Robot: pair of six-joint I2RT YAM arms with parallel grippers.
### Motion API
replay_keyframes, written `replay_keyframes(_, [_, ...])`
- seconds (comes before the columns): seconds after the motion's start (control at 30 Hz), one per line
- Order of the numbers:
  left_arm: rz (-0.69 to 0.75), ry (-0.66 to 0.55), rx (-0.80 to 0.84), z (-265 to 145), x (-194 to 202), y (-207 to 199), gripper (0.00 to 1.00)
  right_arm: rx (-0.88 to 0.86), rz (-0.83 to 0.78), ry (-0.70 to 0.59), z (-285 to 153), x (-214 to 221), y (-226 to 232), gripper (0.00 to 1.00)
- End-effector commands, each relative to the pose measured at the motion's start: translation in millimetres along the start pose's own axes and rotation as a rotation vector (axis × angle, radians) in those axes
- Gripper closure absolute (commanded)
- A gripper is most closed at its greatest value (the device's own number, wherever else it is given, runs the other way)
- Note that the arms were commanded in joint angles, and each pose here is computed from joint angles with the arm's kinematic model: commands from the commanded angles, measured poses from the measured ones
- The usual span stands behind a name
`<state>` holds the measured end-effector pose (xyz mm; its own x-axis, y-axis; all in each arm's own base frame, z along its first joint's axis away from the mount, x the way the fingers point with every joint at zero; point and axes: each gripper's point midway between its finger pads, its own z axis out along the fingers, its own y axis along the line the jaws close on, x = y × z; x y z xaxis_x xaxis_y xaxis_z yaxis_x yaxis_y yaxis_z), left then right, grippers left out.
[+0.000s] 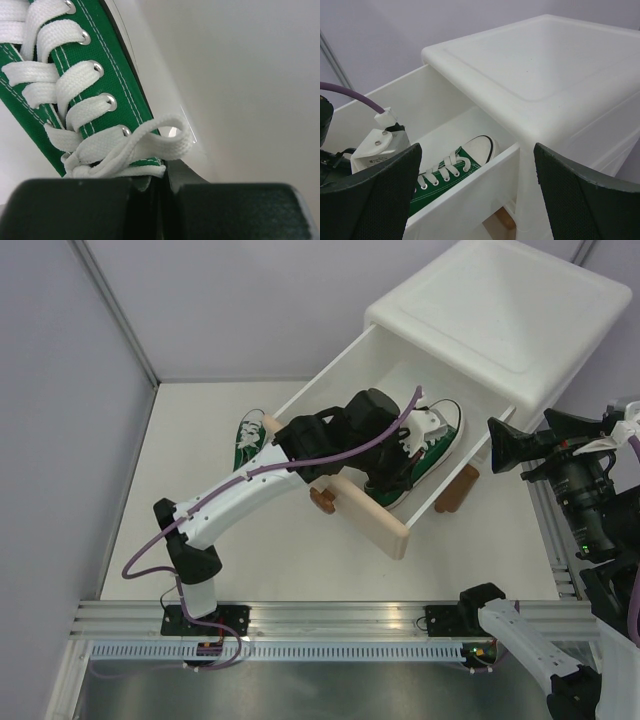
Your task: Place and organize the shoes in the shoe cabinet
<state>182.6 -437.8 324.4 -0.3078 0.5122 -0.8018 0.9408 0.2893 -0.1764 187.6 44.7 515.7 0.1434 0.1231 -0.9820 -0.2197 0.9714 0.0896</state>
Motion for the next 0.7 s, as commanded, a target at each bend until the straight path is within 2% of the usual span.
replay_keyframes(0.0, [0.100,-0.094,0.013,-7.6,-27.7,-4.2,0.92,0.001,-0.005,-0.048,4.0,-14.6,0.3,0.04])
replay_keyframes(0.13, [0.105,-0.120,-0.013,-14.0,-35.9,-1.6,0.68,-0.002,-0.003,-0.046,3.3,-13.7,0.8,0.04])
replay_keyframes(0.23, [0.110,-0.153,-0.033,-24.0,-46.0,-1.1,0.55,0.001,-0.004,-0.051,2.5,-15.6,0.2,0.04])
replay_keyframes(0.3, [0.111,-0.178,-0.047,-31.5,-53.4,-1.5,0.52,0.000,0.000,-0.051,1.9,-15.6,0.6,0.04])
replay_keyframes(0.4, [0.103,-0.214,-0.073,-44.9,-62.6,-0.5,0.39,-0.002,0.000,-0.045,2.3,-13.1,0.8,0.04])
replay_keyframes(0.67, [0.066,-0.329,-0.152,-85.6,-87.0,2.0,0.14,0.000,0.009,-0.040,1.8,-8.8,0.5,0.04])
